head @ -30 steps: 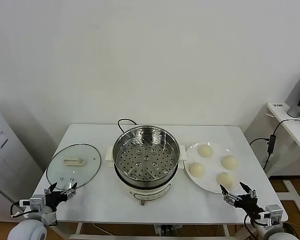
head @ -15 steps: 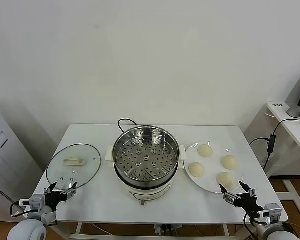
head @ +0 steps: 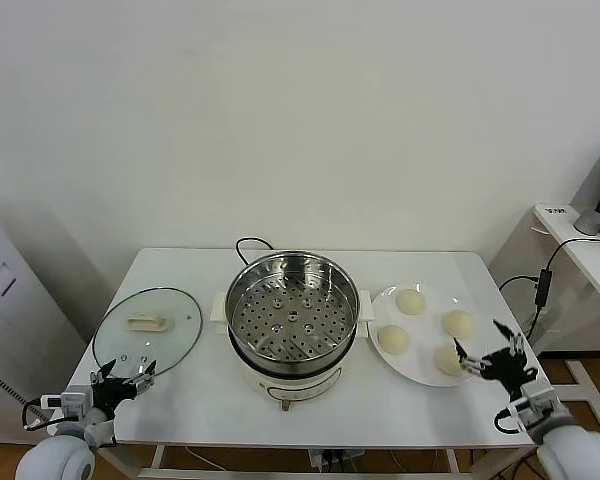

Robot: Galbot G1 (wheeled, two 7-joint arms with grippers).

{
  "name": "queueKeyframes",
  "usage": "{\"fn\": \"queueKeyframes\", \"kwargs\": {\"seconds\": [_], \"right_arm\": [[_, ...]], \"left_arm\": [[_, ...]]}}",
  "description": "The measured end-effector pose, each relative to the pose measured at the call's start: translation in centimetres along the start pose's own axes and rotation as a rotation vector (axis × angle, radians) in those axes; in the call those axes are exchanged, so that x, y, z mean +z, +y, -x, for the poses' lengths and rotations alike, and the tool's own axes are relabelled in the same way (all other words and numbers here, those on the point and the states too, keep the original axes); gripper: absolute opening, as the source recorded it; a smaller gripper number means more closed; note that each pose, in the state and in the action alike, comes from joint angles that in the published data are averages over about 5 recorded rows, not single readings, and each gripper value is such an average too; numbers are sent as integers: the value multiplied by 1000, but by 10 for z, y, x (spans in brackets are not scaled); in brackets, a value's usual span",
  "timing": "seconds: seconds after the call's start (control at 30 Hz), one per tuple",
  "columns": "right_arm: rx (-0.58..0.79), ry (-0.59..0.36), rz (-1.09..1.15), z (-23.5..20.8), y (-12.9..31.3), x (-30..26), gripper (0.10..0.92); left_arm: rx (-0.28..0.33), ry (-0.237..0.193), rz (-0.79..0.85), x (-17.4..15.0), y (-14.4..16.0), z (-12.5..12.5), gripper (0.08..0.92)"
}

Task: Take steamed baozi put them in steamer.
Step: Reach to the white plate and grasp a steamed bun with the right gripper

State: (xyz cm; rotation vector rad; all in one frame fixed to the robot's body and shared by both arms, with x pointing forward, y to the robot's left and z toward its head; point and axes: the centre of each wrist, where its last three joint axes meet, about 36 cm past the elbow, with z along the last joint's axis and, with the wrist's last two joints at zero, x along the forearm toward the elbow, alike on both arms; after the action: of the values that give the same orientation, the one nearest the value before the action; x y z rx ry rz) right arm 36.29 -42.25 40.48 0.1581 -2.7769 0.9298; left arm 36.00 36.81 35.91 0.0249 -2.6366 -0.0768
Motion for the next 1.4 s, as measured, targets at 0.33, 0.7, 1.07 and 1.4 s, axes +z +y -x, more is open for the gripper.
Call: {"fn": "queueKeyframes", "kwargs": {"seconds": [0.33, 0.7, 1.07, 1.4], "right_arm": [[-56, -32, -398, 56, -49, -18, 823], [-333, 26, -601, 130, -93, -52, 823], [-638, 89, -694, 205, -118, -98, 823], [-901, 142, -792, 271, -124, -134, 823]], "left_arm": [[20, -5, 37, -8, -5, 3, 823], [15, 12, 59, -9, -5, 4, 823], [18, 35, 59, -8, -2, 5, 823], [15, 41, 56, -7, 0, 7, 823]]}}
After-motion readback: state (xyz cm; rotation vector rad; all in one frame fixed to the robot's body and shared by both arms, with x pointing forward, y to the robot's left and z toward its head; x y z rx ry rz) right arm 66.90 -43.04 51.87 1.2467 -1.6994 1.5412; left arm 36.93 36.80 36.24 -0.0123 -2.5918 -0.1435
